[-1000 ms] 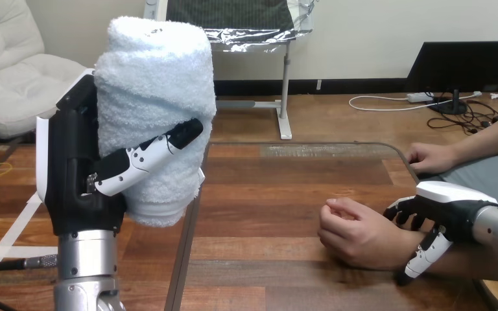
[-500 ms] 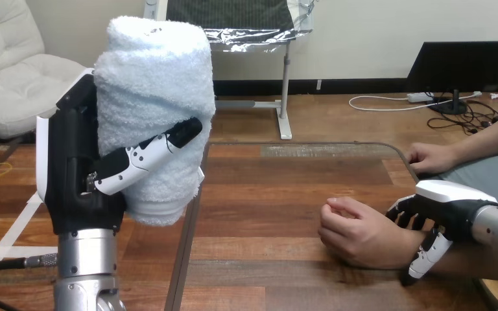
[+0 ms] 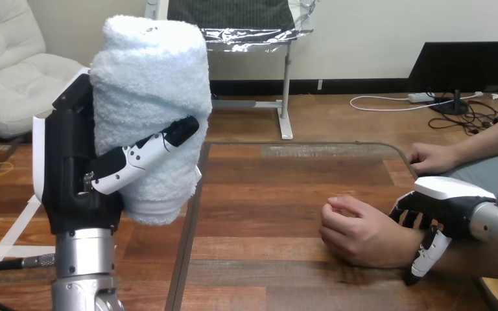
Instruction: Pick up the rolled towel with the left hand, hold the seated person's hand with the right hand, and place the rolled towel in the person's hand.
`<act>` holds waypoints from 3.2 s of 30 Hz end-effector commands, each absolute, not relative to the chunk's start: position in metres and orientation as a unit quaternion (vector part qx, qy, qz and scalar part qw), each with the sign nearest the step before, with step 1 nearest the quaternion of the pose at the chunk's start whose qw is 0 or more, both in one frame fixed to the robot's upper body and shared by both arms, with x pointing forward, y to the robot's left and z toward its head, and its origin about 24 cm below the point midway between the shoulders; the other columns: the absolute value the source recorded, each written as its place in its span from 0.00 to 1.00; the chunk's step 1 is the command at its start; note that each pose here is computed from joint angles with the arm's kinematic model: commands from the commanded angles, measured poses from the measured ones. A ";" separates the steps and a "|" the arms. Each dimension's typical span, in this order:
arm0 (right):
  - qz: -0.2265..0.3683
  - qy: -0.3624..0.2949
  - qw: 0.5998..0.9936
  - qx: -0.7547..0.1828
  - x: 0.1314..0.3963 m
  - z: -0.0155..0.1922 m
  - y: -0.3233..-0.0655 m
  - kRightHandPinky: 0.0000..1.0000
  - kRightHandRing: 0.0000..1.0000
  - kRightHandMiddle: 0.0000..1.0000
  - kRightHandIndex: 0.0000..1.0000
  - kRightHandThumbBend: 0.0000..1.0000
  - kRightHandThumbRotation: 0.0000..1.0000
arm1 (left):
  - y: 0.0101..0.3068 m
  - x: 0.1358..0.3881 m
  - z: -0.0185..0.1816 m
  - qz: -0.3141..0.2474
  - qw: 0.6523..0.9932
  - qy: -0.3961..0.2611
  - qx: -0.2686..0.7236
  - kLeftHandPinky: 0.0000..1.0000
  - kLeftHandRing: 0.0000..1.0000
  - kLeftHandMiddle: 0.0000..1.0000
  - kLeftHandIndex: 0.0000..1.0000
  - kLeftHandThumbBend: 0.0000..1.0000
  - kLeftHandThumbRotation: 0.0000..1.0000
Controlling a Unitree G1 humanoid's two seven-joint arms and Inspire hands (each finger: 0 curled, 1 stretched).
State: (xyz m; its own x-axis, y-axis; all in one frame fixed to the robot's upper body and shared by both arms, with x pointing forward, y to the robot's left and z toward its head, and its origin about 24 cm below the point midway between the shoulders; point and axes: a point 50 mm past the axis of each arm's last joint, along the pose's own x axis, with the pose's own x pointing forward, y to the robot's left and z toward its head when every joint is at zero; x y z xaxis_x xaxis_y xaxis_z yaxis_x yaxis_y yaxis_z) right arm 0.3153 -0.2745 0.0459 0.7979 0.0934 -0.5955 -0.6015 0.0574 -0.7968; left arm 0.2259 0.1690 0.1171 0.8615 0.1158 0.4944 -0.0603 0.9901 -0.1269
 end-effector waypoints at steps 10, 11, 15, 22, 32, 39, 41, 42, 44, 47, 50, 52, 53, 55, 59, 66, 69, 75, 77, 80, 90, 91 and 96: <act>0.258 0.252 0.674 -0.645 0.306 0.030 -0.285 0.43 0.51 0.57 0.64 0.95 0.00 | 0.168 0.234 0.140 0.042 0.947 -0.313 -0.061 0.18 0.24 0.32 0.38 0.49 0.00; 0.257 0.252 0.674 -0.645 0.306 0.030 -0.285 0.41 0.50 0.55 0.62 0.94 0.00 | 0.169 0.234 0.140 0.043 0.947 -0.313 -0.061 0.18 0.24 0.32 0.38 0.49 0.00; 0.258 0.251 0.675 -0.644 0.306 0.029 -0.285 0.38 0.47 0.51 0.60 0.94 0.00 | 0.169 0.233 0.140 0.043 0.947 -0.312 -0.064 0.18 0.24 0.32 0.38 0.50 0.00; 0.260 0.250 0.675 -0.644 0.306 0.029 -0.284 0.40 0.46 0.48 0.55 0.93 0.00 | 0.169 0.233 0.140 0.043 0.947 -0.313 -0.064 0.18 0.24 0.33 0.38 0.50 0.00; 0.261 0.252 0.675 -0.642 0.307 0.028 -0.284 0.46 0.54 0.56 0.49 0.93 0.00 | 0.169 0.234 0.141 0.040 0.946 -0.315 -0.067 0.18 0.25 0.33 0.39 0.50 0.00; 0.259 0.253 0.677 -0.640 0.307 0.030 -0.285 0.41 0.53 0.57 0.46 0.91 0.00 | 0.169 0.234 0.141 0.043 0.946 -0.315 -0.062 0.19 0.25 0.33 0.39 0.50 0.00; 0.258 0.254 0.679 -0.638 0.308 0.030 -0.285 0.42 0.54 0.58 0.45 0.91 0.00 | 0.169 0.234 0.140 0.043 0.946 -0.314 -0.061 0.19 0.25 0.33 0.39 0.50 0.00; 0.257 0.254 0.680 -0.638 0.308 0.030 -0.285 0.42 0.54 0.58 0.45 0.91 0.00 | 0.169 0.234 0.140 0.044 0.947 -0.314 -0.061 0.19 0.25 0.33 0.39 0.50 0.00; 0.256 0.254 0.681 -0.637 0.308 0.031 -0.286 0.41 0.54 0.58 0.44 0.90 0.00 | 0.169 0.234 0.140 0.045 0.947 -0.313 -0.061 0.19 0.25 0.33 0.39 0.50 0.00; 0.254 0.254 0.686 -0.633 0.308 0.032 -0.287 0.38 0.51 0.56 0.44 0.91 0.00 | 0.169 0.234 0.140 0.047 0.947 -0.312 -0.057 0.19 0.25 0.33 0.39 0.51 0.00; 0.250 0.250 0.694 -0.627 0.309 0.033 -0.287 0.36 0.48 0.54 0.44 0.91 0.00 | 0.169 0.235 0.140 0.046 0.947 -0.312 -0.056 0.19 0.25 0.33 0.39 0.51 0.00; 0.247 0.247 0.699 -0.624 0.309 0.035 -0.288 0.34 0.46 0.53 0.43 0.91 0.00 | 0.168 0.235 0.140 0.045 0.947 -0.313 -0.053 0.19 0.25 0.33 0.39 0.51 0.00; 0.246 0.246 0.700 -0.624 0.309 0.036 -0.288 0.33 0.45 0.52 0.43 0.92 0.00 | 0.168 0.235 0.140 0.045 0.947 -0.313 -0.053 0.19 0.25 0.33 0.39 0.51 0.00; 0.245 0.244 0.701 -0.623 0.310 0.038 -0.289 0.31 0.43 0.51 0.43 0.92 0.00 | 0.168 0.235 0.139 0.044 0.947 -0.314 -0.053 0.19 0.25 0.33 0.38 0.52 0.00; 0.242 0.241 0.709 -0.617 0.311 0.043 -0.290 0.29 0.41 0.49 0.44 0.91 0.02 | 0.167 0.236 0.139 0.044 0.947 -0.314 -0.053 0.18 0.25 0.33 0.38 0.52 0.00; 0.233 0.227 0.728 -0.604 0.313 0.054 -0.292 0.35 0.47 0.55 0.45 0.89 0.02 | 0.167 0.238 0.137 0.036 0.945 -0.320 -0.049 0.18 0.24 0.32 0.39 0.50 0.00; 0.228 0.224 0.732 -0.601 0.314 0.058 -0.293 0.35 0.47 0.54 0.45 0.88 0.03 | 0.167 0.239 0.137 0.037 0.945 -0.320 -0.049 0.18 0.24 0.32 0.39 0.50 0.00; 0.219 0.206 0.740 -0.602 0.315 0.067 -0.294 0.31 0.41 0.49 0.45 0.87 0.04 | 0.165 0.240 0.137 0.036 0.945 -0.320 -0.049 0.18 0.24 0.32 0.39 0.50 0.00; 0.216 0.202 0.742 -0.601 0.315 0.070 -0.295 0.30 0.40 0.49 0.45 0.87 0.03 | 0.165 0.240 0.137 0.035 0.945 -0.320 -0.050 0.18 0.24 0.32 0.39 0.50 0.00; 0.210 0.199 0.743 -0.603 0.316 0.074 -0.296 0.30 0.41 0.49 0.45 0.87 0.04 | 0.164 0.242 0.137 0.033 0.945 -0.322 -0.051 0.18 0.24 0.32 0.39 0.50 0.00; 0.194 0.169 0.754 -0.604 0.319 0.091 -0.299 0.24 0.32 0.41 0.45 0.88 0.05 | 0.161 0.246 0.135 0.024 0.945 -0.321 -0.051 0.18 0.25 0.33 0.38 0.49 0.00; 0.192 0.168 0.755 -0.604 0.319 0.093 -0.299 0.24 0.32 0.41 0.44 0.88 0.06 | 0.161 0.247 0.135 0.022 0.945 -0.321 -0.052 0.19 0.25 0.33 0.38 0.49 0.00; 0.185 0.159 0.761 -0.602 0.320 0.102 -0.300 0.25 0.33 0.42 0.44 0.89 0.06 | 0.159 0.249 0.132 0.018 0.946 -0.319 -0.052 0.19 0.25 0.33 0.39 0.49 0.00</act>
State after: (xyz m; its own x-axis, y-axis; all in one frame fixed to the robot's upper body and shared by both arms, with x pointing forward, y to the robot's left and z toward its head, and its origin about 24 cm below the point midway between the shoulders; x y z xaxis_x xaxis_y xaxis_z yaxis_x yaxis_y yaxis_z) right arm 0.3158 -0.2899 0.0740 0.8364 0.1096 -0.5370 -0.5479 0.1970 -0.8131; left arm 0.2374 0.1708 0.1092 0.8592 0.1192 0.4975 -0.0670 0.9903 -0.1217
